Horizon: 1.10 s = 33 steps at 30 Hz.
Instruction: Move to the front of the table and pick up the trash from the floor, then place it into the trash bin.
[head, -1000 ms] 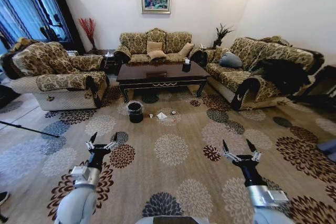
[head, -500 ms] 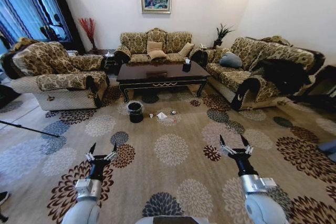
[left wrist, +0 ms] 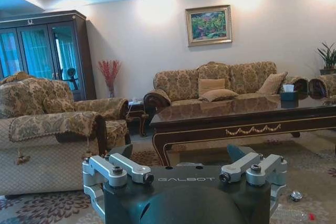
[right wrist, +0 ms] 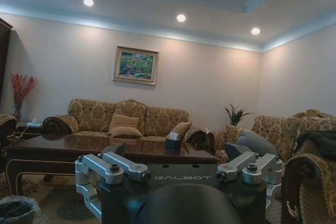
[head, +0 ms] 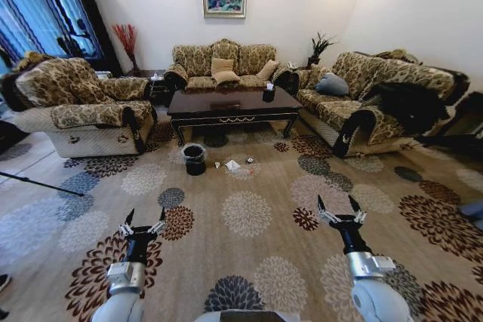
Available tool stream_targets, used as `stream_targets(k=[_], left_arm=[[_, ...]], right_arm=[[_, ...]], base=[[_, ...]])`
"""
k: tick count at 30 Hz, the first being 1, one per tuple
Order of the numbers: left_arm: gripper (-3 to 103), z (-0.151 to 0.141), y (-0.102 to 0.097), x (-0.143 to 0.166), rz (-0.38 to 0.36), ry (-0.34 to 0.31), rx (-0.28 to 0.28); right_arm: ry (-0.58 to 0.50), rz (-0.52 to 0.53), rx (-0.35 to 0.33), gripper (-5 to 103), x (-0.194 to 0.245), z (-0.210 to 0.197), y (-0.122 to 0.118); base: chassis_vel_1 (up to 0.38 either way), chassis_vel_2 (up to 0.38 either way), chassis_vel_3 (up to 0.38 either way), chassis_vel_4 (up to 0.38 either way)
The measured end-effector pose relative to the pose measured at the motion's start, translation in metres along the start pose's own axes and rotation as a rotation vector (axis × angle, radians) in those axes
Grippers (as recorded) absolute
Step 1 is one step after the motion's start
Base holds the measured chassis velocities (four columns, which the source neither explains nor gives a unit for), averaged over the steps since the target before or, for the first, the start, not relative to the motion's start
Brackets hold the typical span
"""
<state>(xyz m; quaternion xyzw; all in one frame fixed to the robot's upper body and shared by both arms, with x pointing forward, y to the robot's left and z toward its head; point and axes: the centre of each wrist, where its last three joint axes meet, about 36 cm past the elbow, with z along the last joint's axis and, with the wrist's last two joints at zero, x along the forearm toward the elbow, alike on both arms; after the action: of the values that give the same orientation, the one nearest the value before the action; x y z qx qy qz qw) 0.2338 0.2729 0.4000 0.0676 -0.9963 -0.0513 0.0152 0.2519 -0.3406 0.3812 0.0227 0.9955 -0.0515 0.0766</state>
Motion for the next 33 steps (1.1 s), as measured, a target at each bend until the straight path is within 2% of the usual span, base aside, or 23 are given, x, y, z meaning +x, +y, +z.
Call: stream_targets(k=[8,30,33], left_arm=[[100,0.002,-0.001,-0.001,0.007,-0.001,-0.013],[100,-0.006,-0.001,0.002,0.022,-0.016,-0.02],[100,-0.007,-0.001,0.002,0.024,-0.019,-0.019]], right_arm=[[-0.022,-0.047,0.074,100,0.006,0.005,-0.004],[-0.001,-0.037,0.06,100,0.024,0.019,0.012],[-0.012,-0.028,0.079,100,0.025,0.019,0.012]], base=[[0.0,0.0,0.0,0.0],[0.0,0.0,0.0,0.0],[0.0,0.0,0.0,0.0]])
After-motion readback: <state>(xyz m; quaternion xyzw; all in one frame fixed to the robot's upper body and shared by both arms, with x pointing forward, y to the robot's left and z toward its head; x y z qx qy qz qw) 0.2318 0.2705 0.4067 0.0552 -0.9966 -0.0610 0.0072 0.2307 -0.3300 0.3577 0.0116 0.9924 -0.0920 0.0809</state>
